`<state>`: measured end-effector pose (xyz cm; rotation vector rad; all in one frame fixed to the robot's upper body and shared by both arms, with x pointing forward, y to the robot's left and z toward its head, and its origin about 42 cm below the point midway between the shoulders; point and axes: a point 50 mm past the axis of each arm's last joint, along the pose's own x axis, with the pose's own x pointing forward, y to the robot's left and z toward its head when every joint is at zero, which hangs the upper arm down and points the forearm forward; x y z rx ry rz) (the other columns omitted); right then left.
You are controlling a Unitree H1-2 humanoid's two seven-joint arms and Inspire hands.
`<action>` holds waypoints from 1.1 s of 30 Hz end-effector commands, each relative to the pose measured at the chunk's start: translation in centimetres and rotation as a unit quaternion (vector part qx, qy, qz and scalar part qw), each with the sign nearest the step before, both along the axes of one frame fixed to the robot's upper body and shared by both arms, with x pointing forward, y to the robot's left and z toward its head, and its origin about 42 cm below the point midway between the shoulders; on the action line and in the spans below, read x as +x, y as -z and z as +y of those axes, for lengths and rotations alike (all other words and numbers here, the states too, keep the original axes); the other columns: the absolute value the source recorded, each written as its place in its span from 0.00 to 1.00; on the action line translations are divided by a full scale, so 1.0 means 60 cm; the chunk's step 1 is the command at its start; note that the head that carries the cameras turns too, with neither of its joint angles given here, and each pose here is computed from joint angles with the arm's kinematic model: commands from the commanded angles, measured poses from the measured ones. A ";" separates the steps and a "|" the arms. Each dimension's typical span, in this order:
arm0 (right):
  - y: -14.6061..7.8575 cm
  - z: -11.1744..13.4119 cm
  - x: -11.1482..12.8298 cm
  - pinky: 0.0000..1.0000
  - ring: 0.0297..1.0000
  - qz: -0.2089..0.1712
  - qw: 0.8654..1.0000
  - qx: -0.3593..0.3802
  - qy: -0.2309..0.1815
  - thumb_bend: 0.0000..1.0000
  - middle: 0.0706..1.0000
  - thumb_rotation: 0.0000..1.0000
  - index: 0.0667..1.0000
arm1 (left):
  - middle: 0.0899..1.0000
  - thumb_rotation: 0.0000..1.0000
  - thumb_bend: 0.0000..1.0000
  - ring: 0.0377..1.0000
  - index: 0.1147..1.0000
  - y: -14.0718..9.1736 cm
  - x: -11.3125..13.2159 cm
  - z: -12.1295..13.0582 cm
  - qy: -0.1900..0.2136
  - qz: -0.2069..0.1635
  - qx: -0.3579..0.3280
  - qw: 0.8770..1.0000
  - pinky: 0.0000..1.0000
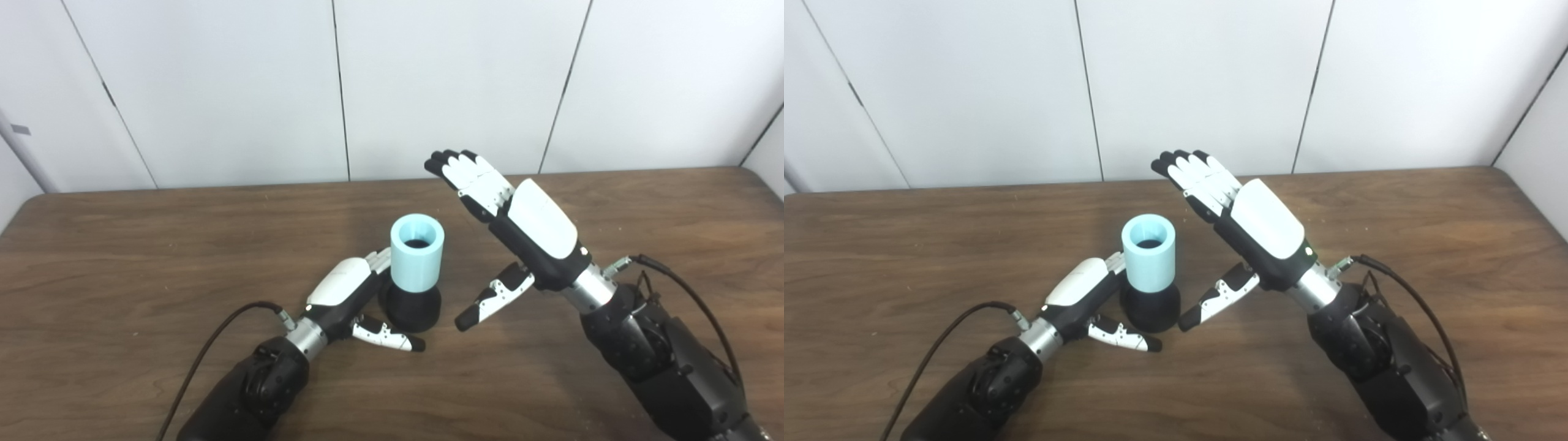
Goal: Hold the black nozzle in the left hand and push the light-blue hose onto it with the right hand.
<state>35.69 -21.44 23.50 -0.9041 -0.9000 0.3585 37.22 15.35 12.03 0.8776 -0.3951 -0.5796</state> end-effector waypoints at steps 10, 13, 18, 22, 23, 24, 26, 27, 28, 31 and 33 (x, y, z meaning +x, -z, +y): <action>0.014 -0.034 -0.010 1.00 1.00 0.005 0.994 0.096 0.043 0.87 1.00 0.89 1.00 | 1.00 0.70 1.00 1.00 1.00 0.051 -0.031 0.043 -0.063 -0.043 -0.086 0.993 1.00; 0.031 -0.040 -0.016 1.00 1.00 0.011 0.991 0.115 0.064 0.85 1.00 0.97 1.00 | 1.00 0.75 1.00 1.00 1.00 0.035 -0.027 0.044 -0.077 -0.069 -0.108 0.989 1.00; 0.053 -0.045 -0.021 1.00 1.00 0.022 0.986 0.142 0.086 0.85 1.00 1.00 1.00 | 1.00 0.78 1.00 1.00 1.00 0.019 -0.024 0.054 -0.094 -0.096 -0.120 0.984 1.00; 0.084 -0.043 -0.035 1.00 1.00 0.070 0.972 0.206 0.091 0.86 1.00 1.00 1.00 | 1.00 0.79 1.00 1.00 1.00 -0.004 -0.022 0.070 -0.105 -0.114 -0.140 0.978 1.00; 0.090 -0.041 -0.039 1.00 1.00 0.080 0.969 0.217 0.092 0.86 1.00 1.00 1.00 | 1.00 0.80 1.00 1.00 1.00 -0.009 -0.022 0.072 -0.106 -0.116 -0.147 0.977 1.00; 0.092 -0.040 -0.042 1.00 1.00 0.085 0.967 0.223 0.093 0.85 1.00 1.00 1.00 | 1.00 0.80 1.00 1.00 1.00 -0.012 -0.022 0.073 -0.107 -0.116 -0.151 0.976 1.00; 0.101 -0.036 -0.048 1.00 1.00 0.102 0.961 0.237 0.098 0.84 1.00 1.00 1.00 | 1.00 0.81 1.00 1.00 1.00 -0.018 -0.025 0.076 -0.108 -0.116 -0.165 0.973 1.00; 0.105 -0.032 -0.053 1.00 1.00 0.113 0.957 0.246 0.101 0.79 1.00 1.00 1.00 | 1.00 0.84 1.00 1.00 1.00 -0.021 -0.027 0.077 -0.110 -0.116 -0.176 0.971 1.00; 0.111 -0.028 -0.058 1.00 1.00 0.127 0.953 0.256 0.106 0.80 1.00 1.00 1.00 | 1.00 0.83 1.00 1.00 1.00 -0.025 -0.032 0.077 -0.109 -0.116 -0.189 0.969 1.00; 0.122 -0.017 -0.072 1.00 1.00 0.159 0.942 0.273 0.114 0.84 1.00 1.00 1.00 | 1.00 0.83 1.00 1.00 1.00 -0.034 -0.050 0.079 -0.101 -0.113 -0.211 0.966 1.00; 0.125 -0.017 -0.075 1.00 1.00 0.169 0.940 0.274 0.117 0.89 1.00 0.98 1.00 | 1.00 0.83 1.00 1.00 1.00 -0.037 -0.056 0.082 -0.094 -0.112 -0.211 0.966 1.00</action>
